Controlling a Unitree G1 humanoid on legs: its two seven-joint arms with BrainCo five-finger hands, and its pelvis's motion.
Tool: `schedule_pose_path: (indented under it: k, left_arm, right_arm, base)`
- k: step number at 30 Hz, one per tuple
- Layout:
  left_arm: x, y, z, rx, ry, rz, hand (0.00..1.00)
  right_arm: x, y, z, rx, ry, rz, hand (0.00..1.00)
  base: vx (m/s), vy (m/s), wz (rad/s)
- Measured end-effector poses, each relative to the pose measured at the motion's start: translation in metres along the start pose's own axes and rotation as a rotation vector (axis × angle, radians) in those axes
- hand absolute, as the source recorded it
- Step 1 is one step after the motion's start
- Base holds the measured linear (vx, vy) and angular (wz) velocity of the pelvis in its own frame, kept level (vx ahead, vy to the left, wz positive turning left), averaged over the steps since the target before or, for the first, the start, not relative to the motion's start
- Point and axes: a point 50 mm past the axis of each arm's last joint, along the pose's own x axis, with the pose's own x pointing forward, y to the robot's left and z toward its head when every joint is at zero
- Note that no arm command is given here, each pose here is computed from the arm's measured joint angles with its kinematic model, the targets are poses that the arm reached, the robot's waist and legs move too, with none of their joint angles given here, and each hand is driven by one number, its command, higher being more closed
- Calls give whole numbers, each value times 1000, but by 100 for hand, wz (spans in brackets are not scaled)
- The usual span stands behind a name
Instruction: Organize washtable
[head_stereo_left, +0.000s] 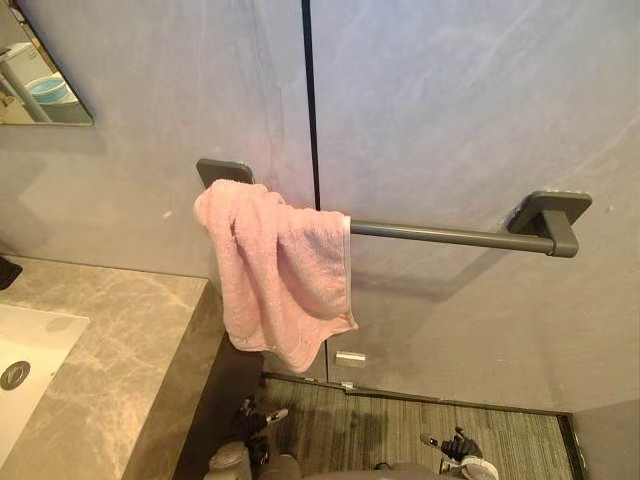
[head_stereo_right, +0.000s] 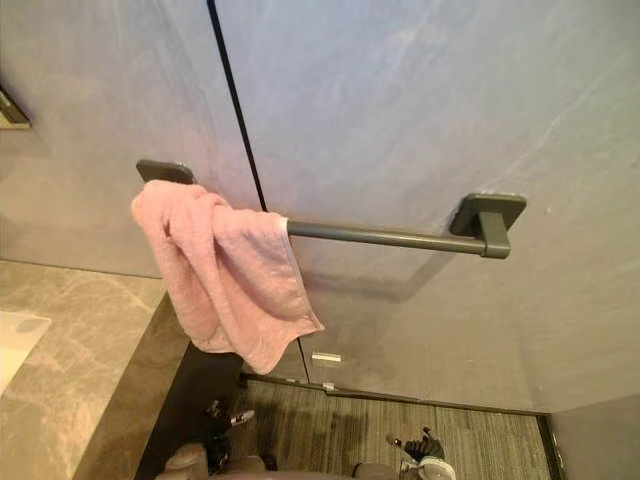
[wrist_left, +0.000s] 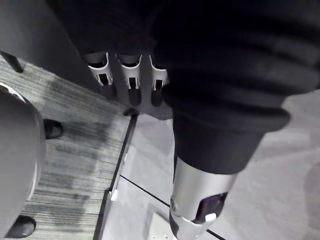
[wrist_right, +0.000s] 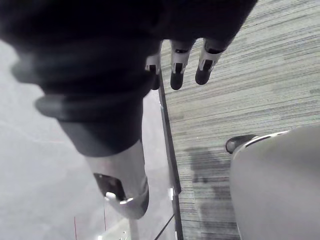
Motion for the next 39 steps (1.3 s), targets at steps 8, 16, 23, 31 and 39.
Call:
schedule_pose_path:
  k: [8,16,23,31,39]
  left_arm:
    - [-2,0,-8,38,20,-12,0]
    - [-20,17,52,-53,-323,10,0]
    - [-46,21,87,-127,-548,-13,0]
    - [-65,14,121,-112,-727,-72,0]
    - [-83,15,148,-71,-867,-98,0]
  right_arm:
    - [2,-13,-6,-15,30,-29,0]
    - [0,-25,-12,-67,32,-44,0]
    - [1,-25,7,-73,-54,-44,0]
    - [0,-20,12,-138,-93,-23,0]
    - [-2,-23,1,-198,-61,-18,0]
  base:
    - [-58,-15,3]
    - [-46,10,10]
    - [36,2,8]
    - [-20,-6,-1]
    - [-36,-9,-2]
